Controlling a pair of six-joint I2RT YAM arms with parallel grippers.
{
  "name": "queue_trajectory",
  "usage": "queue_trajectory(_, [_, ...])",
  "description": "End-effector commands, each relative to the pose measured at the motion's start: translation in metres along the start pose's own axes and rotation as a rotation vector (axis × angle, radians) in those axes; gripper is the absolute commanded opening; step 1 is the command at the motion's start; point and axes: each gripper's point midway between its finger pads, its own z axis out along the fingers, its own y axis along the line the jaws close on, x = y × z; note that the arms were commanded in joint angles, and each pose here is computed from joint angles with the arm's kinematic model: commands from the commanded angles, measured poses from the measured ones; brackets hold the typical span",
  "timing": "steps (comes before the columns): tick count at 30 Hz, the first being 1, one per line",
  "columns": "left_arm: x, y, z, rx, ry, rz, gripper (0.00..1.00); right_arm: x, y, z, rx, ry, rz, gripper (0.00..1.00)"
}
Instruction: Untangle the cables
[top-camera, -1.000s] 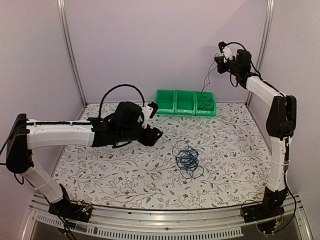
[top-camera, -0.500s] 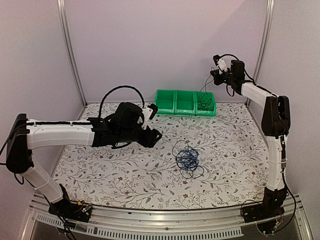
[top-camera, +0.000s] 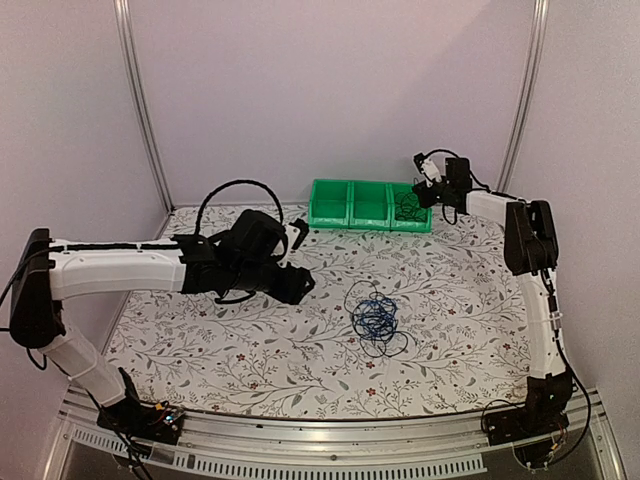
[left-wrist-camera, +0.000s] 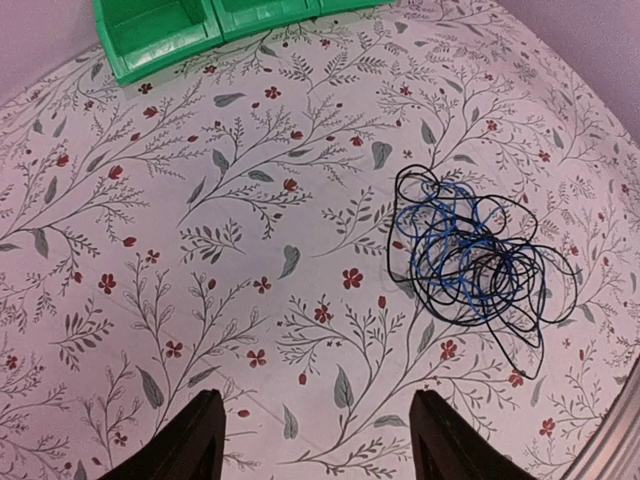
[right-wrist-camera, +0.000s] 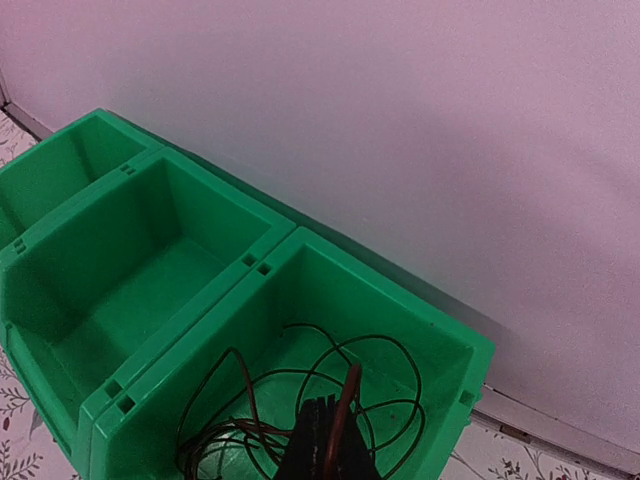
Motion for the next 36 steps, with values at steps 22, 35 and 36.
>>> queue_trajectory(22, [-0.006,0.006,-0.047,-0.076,-0.084,-0.047,0.66,0.031,0.025,0.024,0.029,0.154,-0.223,0.00])
queue_trajectory(35, [-0.018,-0.022,-0.011,0.049,-0.179,-0.004,0.67,-0.123,0.035,-0.099,0.015,0.016,-0.303,0.65])
queue_trajectory(36, [-0.016,-0.024,-0.006,0.057,-0.172,-0.004,0.67,-0.124,0.038,-0.106,0.007,0.022,-0.302,0.66])
